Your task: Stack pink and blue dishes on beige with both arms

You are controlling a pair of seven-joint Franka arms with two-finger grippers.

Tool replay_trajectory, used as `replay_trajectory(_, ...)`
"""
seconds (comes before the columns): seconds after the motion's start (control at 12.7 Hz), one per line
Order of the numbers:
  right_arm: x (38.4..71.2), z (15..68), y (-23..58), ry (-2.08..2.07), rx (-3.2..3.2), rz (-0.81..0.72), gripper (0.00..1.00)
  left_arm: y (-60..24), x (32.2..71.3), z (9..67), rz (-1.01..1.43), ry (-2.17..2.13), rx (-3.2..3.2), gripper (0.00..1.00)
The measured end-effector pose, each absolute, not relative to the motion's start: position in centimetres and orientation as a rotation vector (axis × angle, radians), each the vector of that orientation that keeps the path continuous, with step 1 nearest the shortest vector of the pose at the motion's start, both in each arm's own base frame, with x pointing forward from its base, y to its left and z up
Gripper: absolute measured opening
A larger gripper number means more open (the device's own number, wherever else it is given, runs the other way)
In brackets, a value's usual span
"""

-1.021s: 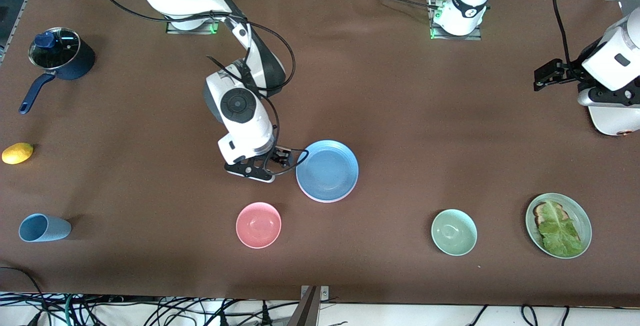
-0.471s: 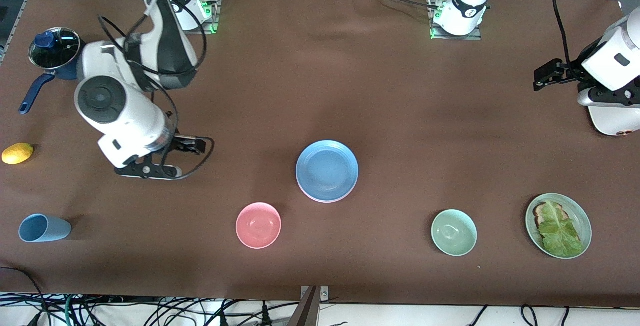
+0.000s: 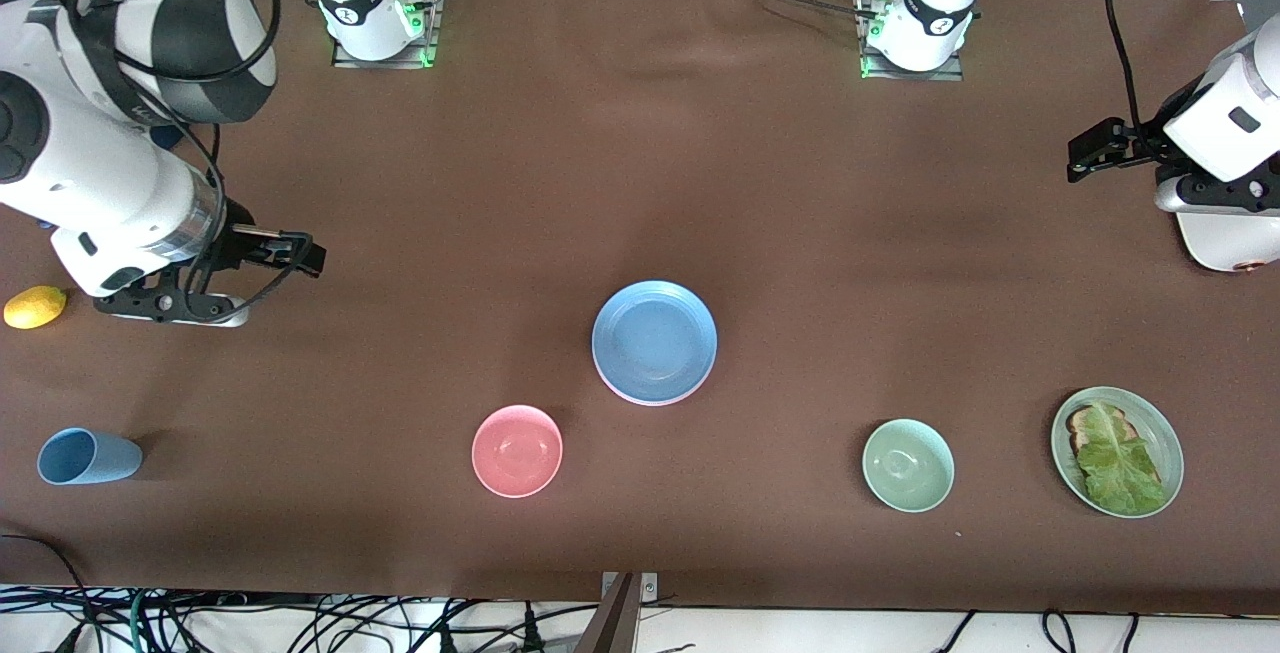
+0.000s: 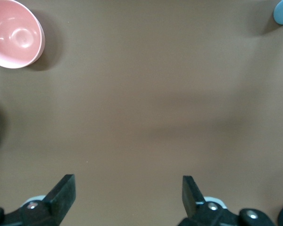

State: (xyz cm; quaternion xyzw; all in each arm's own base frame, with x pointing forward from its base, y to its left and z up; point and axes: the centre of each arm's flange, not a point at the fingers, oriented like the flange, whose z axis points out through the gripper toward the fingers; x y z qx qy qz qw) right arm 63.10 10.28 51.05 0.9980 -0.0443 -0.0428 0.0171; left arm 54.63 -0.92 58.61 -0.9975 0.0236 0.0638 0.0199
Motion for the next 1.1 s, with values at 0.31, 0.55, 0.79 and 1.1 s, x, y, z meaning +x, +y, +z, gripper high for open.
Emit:
replay_trajectory(0.31,61.3,55.3,6.6,-0.115,3.137,-0.125,1.00,-0.9,54.6,58.6,0.198,0.073,-3.095,1.00)
replay_trajectory(0.55,59.7,57.7,5.8,-0.090,3.140,-0.141,1.00,-0.9,54.6,58.6,0.198,0.073,-3.095,1.00)
replay_trajectory(0.79,59.5,57.6,6.1,-0.078,3.136,-0.150,1.00,-0.9,54.6,58.6,0.198,0.073,-3.095,1.00)
replay_trajectory(1.1,59.5,57.6,5.8,-0.050,3.128,-0.150,1.00,-0.9,54.6,58.6,0.198,0.073,-3.095,1.00)
